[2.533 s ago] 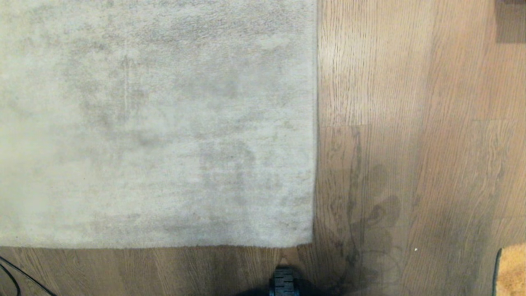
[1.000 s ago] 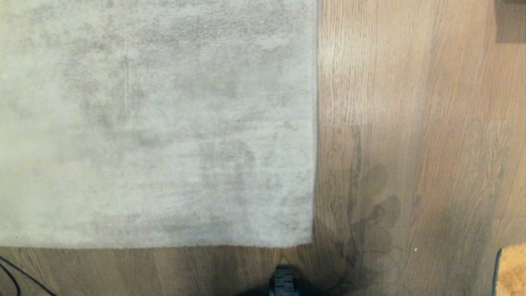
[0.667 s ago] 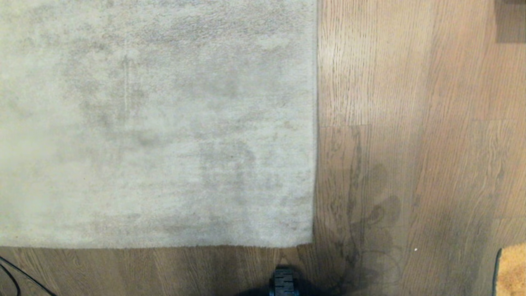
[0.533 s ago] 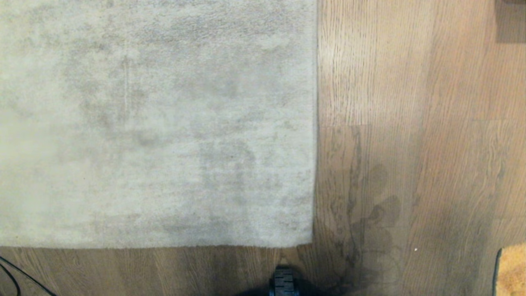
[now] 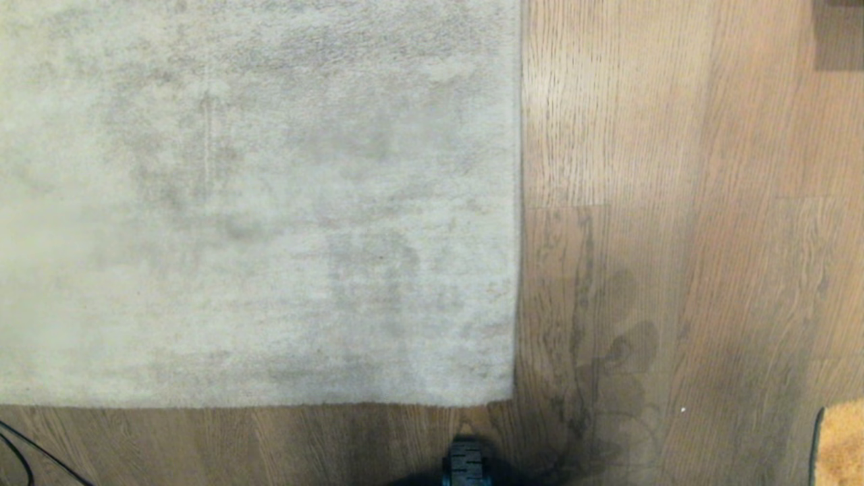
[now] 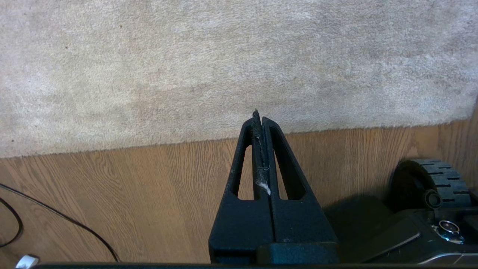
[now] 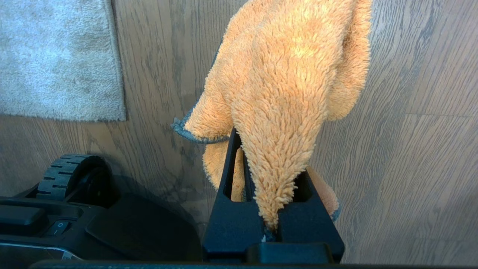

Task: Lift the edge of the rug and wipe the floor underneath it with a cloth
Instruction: Put down the rag

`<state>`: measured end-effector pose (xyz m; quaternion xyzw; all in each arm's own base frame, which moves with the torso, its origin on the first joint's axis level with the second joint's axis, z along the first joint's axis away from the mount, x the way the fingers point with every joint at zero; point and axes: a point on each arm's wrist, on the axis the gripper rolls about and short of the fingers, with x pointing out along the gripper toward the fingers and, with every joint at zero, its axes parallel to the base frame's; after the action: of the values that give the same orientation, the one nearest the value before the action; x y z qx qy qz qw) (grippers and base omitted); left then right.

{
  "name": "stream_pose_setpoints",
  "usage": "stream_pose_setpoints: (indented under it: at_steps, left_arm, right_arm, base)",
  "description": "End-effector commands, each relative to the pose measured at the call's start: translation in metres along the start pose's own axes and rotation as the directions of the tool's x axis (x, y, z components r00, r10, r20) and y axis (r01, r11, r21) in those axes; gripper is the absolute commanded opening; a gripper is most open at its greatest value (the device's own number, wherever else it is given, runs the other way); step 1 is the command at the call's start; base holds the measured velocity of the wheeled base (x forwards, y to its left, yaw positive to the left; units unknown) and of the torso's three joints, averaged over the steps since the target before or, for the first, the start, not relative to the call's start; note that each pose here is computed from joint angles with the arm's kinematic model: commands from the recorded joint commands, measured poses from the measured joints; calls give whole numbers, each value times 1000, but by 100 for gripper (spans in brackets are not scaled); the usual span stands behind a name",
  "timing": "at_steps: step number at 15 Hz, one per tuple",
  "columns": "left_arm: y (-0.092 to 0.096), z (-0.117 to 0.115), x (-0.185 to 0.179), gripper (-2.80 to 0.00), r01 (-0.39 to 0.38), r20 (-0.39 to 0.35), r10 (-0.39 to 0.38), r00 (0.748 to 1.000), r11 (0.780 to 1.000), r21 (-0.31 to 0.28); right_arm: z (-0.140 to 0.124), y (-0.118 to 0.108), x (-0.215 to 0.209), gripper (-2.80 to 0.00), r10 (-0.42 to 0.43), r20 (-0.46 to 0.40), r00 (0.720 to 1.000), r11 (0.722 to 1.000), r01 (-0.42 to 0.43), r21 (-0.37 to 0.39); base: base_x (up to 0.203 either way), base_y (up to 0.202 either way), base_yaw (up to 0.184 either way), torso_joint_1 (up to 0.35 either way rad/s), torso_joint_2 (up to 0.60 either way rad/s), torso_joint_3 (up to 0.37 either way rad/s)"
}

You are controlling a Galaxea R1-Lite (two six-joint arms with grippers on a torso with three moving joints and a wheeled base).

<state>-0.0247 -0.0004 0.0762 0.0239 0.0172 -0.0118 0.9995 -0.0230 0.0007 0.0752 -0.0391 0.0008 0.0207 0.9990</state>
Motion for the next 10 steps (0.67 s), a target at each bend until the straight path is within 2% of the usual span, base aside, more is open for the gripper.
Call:
stream_pose_setpoints:
  at_steps: [1, 8, 10]
  left_arm:
    - [0, 0, 0, -280, 0, 3, 0, 1000, 1000, 1]
    - [0, 0, 0, -280, 0, 2, 0, 1000, 1000, -1]
    - [0, 0, 0, -280, -1, 3, 1, 1000, 1000, -18]
  right_arm:
    - [0, 0, 0, -280, 0, -1, 1000, 1000, 0, -1]
    - [0, 0, 0, -280, 2, -1, 1000, 1000, -2, 0]
    - [0, 0, 0, -280, 2, -1, 1000, 1000, -2, -1]
  base:
    - [0, 0, 0, 0, 0, 0]
    - [0, 0, 0, 0, 0, 0]
    - [0, 0, 0, 0, 0, 0]
